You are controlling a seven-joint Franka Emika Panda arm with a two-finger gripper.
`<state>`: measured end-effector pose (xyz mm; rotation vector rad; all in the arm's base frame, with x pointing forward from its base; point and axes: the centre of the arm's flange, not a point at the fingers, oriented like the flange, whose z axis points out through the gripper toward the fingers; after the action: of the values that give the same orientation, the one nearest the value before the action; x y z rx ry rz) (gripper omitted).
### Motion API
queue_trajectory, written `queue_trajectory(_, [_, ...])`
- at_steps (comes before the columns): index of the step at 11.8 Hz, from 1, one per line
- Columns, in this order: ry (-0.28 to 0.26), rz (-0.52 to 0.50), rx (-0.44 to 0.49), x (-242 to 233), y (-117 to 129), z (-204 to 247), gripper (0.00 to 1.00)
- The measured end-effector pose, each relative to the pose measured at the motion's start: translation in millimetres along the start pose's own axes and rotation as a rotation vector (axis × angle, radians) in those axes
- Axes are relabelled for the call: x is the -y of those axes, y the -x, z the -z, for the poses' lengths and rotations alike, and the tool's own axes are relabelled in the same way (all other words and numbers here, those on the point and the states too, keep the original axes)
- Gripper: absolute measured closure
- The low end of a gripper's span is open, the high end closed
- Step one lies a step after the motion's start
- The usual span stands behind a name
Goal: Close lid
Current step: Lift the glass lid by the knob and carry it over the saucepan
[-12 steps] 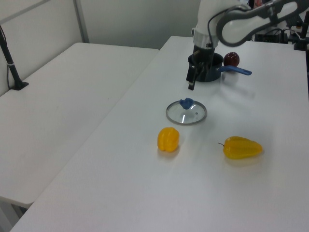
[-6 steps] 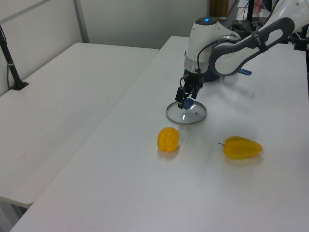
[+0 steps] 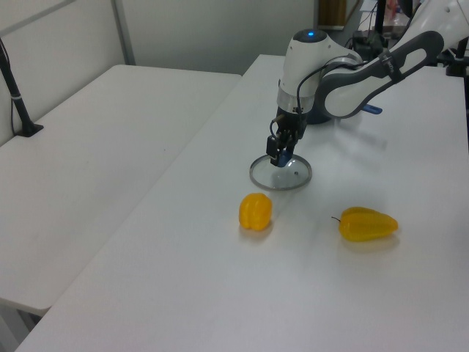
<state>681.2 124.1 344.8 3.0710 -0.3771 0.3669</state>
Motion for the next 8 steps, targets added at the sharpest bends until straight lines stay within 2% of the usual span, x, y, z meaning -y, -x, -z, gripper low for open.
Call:
queue_trajectory(5, [0.009,0.006,-0.006,-0.9,-1.5,2.1,0.34])
queue_trajectory(8, [0.045,-0.043,0.003,-25.1,-24.2,48.4,0.34])
